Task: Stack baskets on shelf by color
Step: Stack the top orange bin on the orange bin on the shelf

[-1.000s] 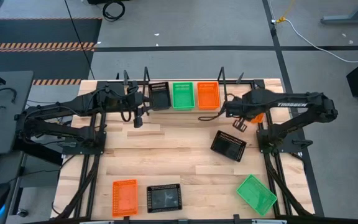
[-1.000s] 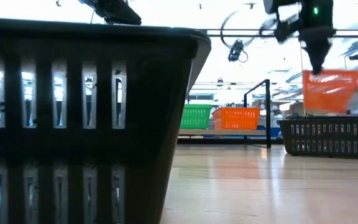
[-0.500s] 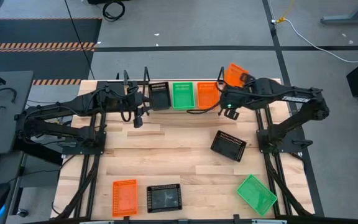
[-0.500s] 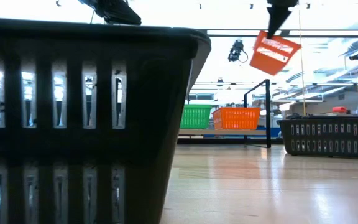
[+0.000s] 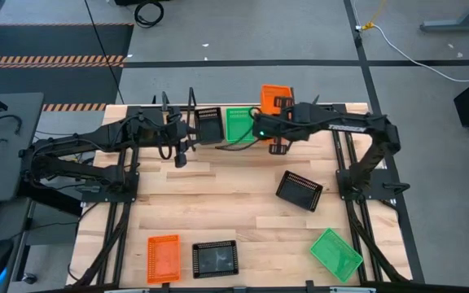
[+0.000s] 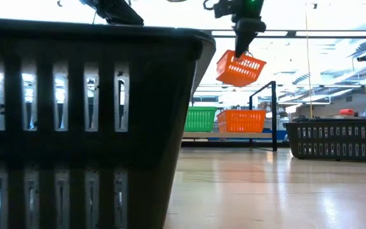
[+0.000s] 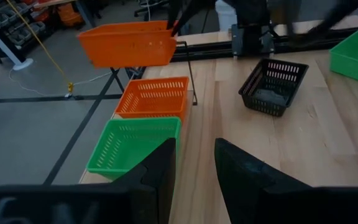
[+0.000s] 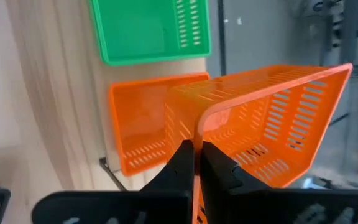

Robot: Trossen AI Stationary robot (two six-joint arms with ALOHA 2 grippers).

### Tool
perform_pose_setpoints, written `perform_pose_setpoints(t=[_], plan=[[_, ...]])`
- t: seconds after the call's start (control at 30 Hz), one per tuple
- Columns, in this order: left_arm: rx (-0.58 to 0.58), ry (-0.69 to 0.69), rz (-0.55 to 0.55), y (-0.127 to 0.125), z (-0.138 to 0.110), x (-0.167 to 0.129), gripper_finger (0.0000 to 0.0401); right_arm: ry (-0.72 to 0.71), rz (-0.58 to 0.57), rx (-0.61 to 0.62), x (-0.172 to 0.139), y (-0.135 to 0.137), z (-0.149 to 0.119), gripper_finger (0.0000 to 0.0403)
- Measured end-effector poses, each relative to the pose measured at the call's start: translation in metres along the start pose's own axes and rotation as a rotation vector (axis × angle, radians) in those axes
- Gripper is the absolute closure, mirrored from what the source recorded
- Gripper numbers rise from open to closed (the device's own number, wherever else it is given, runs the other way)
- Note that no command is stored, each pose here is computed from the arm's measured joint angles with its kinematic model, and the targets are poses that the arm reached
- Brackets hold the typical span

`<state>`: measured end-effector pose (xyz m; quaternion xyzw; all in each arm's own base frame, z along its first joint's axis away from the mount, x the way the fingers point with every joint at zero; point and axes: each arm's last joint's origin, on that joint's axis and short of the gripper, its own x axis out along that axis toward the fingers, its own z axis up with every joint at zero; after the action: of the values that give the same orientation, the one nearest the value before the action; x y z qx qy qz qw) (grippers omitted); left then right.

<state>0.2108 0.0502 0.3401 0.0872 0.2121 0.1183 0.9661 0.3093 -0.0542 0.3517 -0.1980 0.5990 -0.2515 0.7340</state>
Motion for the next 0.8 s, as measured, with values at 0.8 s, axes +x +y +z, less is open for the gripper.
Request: perform_pose_setpoints(t=[0.8], plan=[[0.009,0.029,-0.006,-0.001,-0.003,0.000,0.0283,0.075,0.200,0.084,0.066,-0.021,0.014,0.0392]])
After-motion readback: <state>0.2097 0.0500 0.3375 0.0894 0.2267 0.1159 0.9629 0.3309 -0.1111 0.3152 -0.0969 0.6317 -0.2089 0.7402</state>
